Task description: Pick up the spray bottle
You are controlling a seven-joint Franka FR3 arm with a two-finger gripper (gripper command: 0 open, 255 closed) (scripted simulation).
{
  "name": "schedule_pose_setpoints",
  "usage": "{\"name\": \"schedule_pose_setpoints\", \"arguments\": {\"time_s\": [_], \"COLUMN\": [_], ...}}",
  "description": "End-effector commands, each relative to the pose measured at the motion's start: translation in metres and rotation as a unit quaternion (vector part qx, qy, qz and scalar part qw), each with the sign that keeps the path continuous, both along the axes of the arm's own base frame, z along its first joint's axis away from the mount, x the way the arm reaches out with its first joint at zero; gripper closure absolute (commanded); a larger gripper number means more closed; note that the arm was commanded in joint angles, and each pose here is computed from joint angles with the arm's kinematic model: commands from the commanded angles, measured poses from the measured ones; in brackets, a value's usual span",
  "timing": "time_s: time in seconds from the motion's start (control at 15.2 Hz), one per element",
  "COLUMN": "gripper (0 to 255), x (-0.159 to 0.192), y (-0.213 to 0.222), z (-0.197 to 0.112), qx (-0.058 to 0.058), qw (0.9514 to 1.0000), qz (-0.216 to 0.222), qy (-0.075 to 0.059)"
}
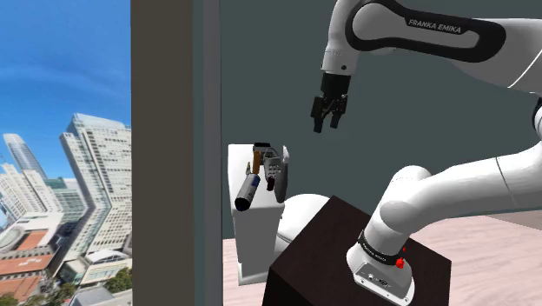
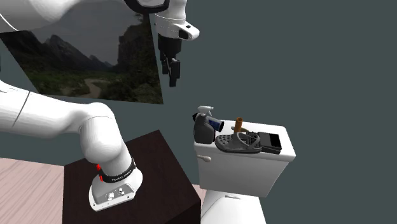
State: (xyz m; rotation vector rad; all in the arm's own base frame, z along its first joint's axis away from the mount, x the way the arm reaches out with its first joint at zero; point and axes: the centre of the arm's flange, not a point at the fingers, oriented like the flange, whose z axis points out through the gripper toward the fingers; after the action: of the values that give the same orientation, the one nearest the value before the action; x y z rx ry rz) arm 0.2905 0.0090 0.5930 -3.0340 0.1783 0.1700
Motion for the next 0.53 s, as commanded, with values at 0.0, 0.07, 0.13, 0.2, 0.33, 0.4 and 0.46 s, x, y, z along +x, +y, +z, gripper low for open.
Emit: {"name": "schedule_pose_setpoints", "arguments": {"time_s": [0.0, 0.07, 0.13, 0.2, 0.33, 0.4, 0.46], "gripper": [0, 0, 0, 0, 0, 0, 0], "x": [0.000, 0.012, 0.023, 0.034, 0.056, 0.067, 0.077], "y": [0.000, -0.001, -0.003, -0.005, -0.009, -0.011, -0.014], "z": [0.000, -0.010, -0.020, -0.030, -0.051, -0.062, -0.073], "qx": [0.000, 0.002, 0.004, 0.006, 0.009, 0.011, 0.013], "qw": [1.0000, 0.9999, 0.9995, 0.9990, 0.9971, 0.9958, 0.9943], "qz": [0.000, -0.012, -0.024, -0.035, -0.059, -0.071, -0.082], "qy": [0.000, 0.009, 0.019, 0.028, 0.047, 0.056, 0.066]}}
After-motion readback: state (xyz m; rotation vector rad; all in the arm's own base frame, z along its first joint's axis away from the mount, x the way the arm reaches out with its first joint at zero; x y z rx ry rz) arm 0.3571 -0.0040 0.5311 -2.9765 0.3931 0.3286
